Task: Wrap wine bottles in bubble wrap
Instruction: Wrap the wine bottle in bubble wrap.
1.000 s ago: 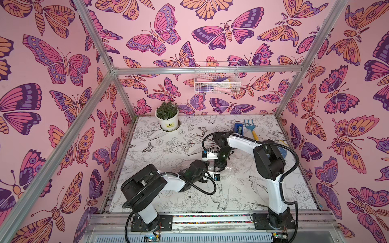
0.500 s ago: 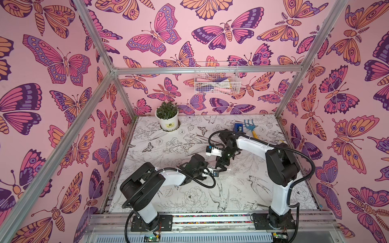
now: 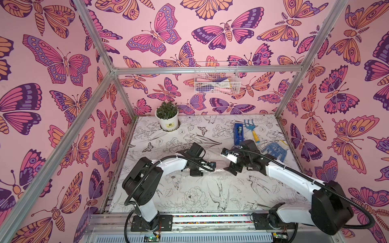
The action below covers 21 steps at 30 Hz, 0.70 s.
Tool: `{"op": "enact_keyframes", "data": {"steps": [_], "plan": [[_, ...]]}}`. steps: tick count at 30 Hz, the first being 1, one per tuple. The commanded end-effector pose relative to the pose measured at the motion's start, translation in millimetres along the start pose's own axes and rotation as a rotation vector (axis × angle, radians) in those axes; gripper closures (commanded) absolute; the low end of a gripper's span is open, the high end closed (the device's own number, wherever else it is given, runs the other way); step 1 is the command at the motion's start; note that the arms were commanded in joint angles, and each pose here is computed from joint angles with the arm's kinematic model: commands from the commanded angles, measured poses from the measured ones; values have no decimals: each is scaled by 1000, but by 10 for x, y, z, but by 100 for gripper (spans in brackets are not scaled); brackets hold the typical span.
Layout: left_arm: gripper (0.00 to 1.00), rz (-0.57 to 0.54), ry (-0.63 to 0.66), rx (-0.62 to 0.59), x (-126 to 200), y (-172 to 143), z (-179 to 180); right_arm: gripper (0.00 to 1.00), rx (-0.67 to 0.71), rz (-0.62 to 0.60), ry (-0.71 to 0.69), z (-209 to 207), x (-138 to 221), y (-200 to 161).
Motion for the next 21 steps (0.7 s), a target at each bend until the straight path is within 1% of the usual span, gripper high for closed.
{"op": "enact_keyframes", "data": {"steps": [1, 2, 6, 8, 12, 18, 19, 21], "plan": [[56, 91, -361, 173, -1, -247, -685, 1, 270, -66, -49, 230, -60, 64], [56, 93, -393, 190, 5, -244, -691, 1, 318, -92, -52, 308, -91, 98], [56, 120, -482, 232, -31, -269, -683, 1, 415, -107, -14, 518, -247, 166], [56, 130, -513, 243, -42, -277, -664, 1, 488, -112, -33, 540, -375, 200], [55, 104, -578, 296, -50, -268, -597, 1, 534, -111, -60, 472, -557, 292], [56, 93, -611, 298, -101, -255, -526, 1, 587, -44, -80, 359, -795, 312], [56, 90, -612, 296, -104, -252, -510, 1, 593, 5, -56, 363, -908, 202], [54, 85, -614, 296, -104, -254, -476, 0, 587, 58, -36, 346, -993, 134]]}}
Point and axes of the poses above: each gripper's point midway between its finger pads, its own x axis back along the fingers, its own z axis along the line the jaws close on, y = z × x, the point moved 1 cm from there along x, back along the fingers, and after that the axes turned 11 degrees about -x, right-handed, at the moved point
